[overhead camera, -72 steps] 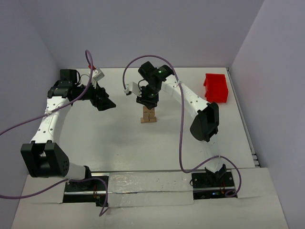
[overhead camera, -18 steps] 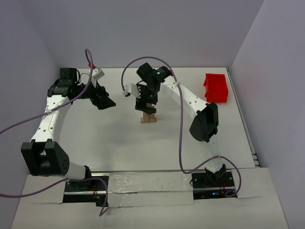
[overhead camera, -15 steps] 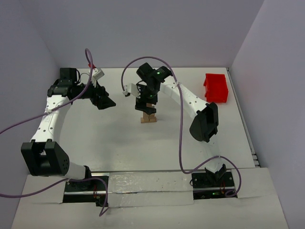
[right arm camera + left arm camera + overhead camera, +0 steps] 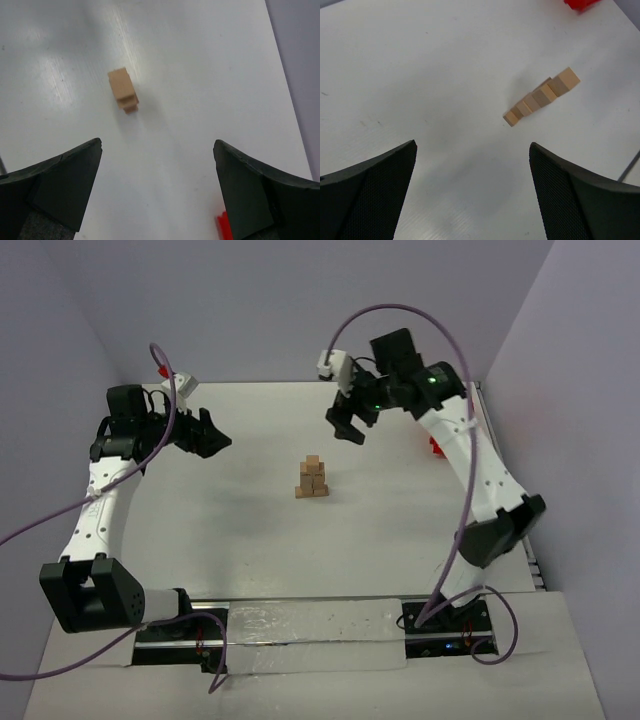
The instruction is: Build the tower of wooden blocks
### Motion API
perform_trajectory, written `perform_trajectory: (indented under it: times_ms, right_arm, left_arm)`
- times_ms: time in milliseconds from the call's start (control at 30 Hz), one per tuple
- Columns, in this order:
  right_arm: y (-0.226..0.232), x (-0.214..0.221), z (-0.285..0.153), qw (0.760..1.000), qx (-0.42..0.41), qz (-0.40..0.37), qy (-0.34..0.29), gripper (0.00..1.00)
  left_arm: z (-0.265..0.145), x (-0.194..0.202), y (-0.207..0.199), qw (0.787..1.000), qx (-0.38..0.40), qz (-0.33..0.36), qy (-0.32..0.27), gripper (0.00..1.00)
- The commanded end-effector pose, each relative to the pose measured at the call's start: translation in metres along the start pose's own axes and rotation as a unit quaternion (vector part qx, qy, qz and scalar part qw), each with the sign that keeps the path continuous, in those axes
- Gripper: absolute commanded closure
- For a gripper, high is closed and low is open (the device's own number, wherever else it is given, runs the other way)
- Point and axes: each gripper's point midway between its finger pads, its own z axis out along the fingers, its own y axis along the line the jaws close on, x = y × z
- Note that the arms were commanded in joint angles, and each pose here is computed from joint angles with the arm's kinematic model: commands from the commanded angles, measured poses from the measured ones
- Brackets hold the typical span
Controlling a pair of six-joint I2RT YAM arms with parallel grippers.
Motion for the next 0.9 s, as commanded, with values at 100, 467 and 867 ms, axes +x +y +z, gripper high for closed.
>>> perform_trajectory:
  times_ms: [100,467,867]
  right_arm:
    - [-0.015,0.027,-0.044,0.991,0.073,0.104,-0.049,0.0]
    - [-0.032,0.166,-0.092,0.877,0.323,0.351,-0.063,0.0]
    - [-0.011,0.211,-0.118,0.819,0.415,0.387,-0.085,0.0]
  left_arm:
    - [-0.01,-0.016,0.021,0.997,-0.073,0.004,-0.002,0.01]
    - [-0.03,0.026,0.049,0.981,-0.195,-0.004,0.015,0.01]
    - [-0.055,0.061,0.043,0.968,-0.25,-0.004,-0.006,0.01]
